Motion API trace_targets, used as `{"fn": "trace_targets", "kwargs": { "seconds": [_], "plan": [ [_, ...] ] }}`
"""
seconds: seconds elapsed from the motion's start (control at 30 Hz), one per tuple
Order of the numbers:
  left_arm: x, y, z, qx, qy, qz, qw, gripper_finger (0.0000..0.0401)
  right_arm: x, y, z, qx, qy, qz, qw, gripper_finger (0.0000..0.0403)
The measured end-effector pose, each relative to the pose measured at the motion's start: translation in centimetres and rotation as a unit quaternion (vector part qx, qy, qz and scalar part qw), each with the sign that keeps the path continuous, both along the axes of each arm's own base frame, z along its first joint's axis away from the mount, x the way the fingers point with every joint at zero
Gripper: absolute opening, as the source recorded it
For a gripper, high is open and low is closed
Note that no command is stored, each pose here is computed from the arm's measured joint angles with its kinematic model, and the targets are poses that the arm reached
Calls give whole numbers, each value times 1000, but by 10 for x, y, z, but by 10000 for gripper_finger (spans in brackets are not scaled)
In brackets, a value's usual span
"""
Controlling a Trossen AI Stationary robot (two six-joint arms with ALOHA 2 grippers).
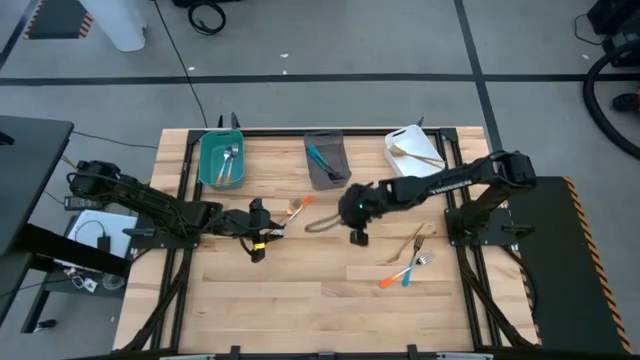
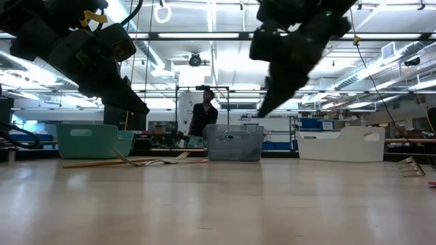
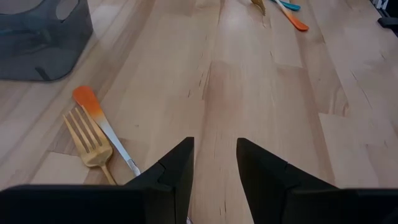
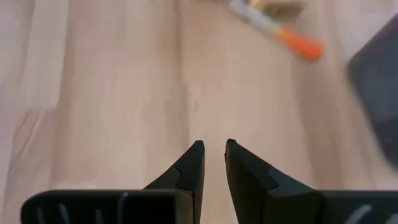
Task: Sort silverware by color (type)
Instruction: Put the right gold fork into the white bin
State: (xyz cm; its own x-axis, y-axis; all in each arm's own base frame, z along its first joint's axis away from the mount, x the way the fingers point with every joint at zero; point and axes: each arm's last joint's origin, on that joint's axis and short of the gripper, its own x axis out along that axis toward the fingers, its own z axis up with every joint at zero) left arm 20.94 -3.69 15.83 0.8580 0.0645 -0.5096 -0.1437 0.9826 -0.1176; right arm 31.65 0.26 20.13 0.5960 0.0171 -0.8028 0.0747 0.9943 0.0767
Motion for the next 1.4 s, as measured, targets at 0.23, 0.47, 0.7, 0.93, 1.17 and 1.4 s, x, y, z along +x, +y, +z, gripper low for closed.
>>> {"fn": "trace_targets", "kwargs": {
  "seconds": [0.23,0.47,0.7,0.93,1.17,1.4],
  "plan": [
    [0,0,0,2,0,-1,1000,130,-20,31,-9,-25,101,43,994,72],
    [0,0,0,3,0,-1,1000,130,-45,44,-16,-23,226,63,972,72],
    [0,0,0,3,-1,-1,1000,130,-65,54,-18,-26,314,81,946,72],
    [0,0,0,3,-1,-2,1000,130,-80,66,-28,-41,349,106,930,72],
    [0,0,0,4,-1,-2,1000,130,-89,76,-42,-47,343,126,930,72],
    [0,0,0,4,-1,-2,1000,130,-96,77,-54,-67,340,130,929,72]
  ]
}}
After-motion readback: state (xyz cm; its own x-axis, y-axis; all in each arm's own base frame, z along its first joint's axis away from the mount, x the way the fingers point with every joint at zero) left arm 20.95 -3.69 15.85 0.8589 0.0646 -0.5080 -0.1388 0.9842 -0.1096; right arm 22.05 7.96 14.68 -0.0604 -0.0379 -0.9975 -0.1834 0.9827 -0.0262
